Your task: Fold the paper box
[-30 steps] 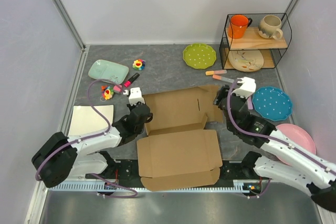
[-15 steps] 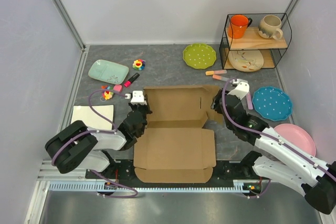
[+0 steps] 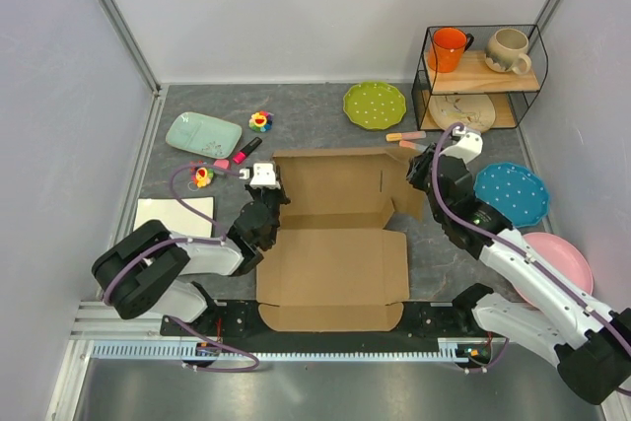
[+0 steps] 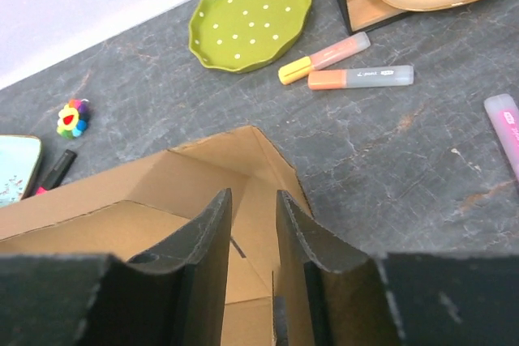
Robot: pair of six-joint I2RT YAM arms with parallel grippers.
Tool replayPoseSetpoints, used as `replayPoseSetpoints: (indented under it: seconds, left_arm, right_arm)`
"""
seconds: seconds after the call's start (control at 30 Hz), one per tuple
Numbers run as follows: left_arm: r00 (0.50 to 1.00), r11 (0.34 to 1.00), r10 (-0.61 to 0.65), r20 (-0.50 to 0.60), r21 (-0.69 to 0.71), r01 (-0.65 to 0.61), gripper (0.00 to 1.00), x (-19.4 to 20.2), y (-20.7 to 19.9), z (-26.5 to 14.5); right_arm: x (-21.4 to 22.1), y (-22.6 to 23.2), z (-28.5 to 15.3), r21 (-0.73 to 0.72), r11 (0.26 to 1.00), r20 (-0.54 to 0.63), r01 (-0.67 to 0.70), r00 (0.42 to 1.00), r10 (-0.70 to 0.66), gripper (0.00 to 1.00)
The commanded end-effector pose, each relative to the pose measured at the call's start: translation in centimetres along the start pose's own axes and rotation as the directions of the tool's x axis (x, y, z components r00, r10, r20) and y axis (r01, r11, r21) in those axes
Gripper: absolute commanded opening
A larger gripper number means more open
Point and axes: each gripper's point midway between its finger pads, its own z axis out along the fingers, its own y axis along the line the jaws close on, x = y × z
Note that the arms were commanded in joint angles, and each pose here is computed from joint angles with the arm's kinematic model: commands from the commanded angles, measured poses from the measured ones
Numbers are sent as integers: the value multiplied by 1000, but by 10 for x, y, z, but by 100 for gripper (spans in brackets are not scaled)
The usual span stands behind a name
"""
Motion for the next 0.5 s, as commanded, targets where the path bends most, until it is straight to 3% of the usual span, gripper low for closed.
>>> replayPoseSetpoints:
  seconds: [0.0,0.13,0.37,0.47]
  left_arm:
    - [997,1000,0,77,-31,2,2,-19,4,7]
    - [997,1000,7,74,-31,-4,2,-17,2,10]
    - [997,1000,-19,72,-17,20,2,-16,0,8]
    - [998,1000,-20,67,-11,21,2,-15,0,8]
  right_arm:
    - [-38,26,-7,-99,994,87,-39,995,48,35]
    - [-43,31,-4,-105,994,90,-29,995,39,38]
    - [27,42,33,-131,991,-128,14,991,-31,18]
    - [51,47,35,-179,984,-197,-1,980,-35,15]
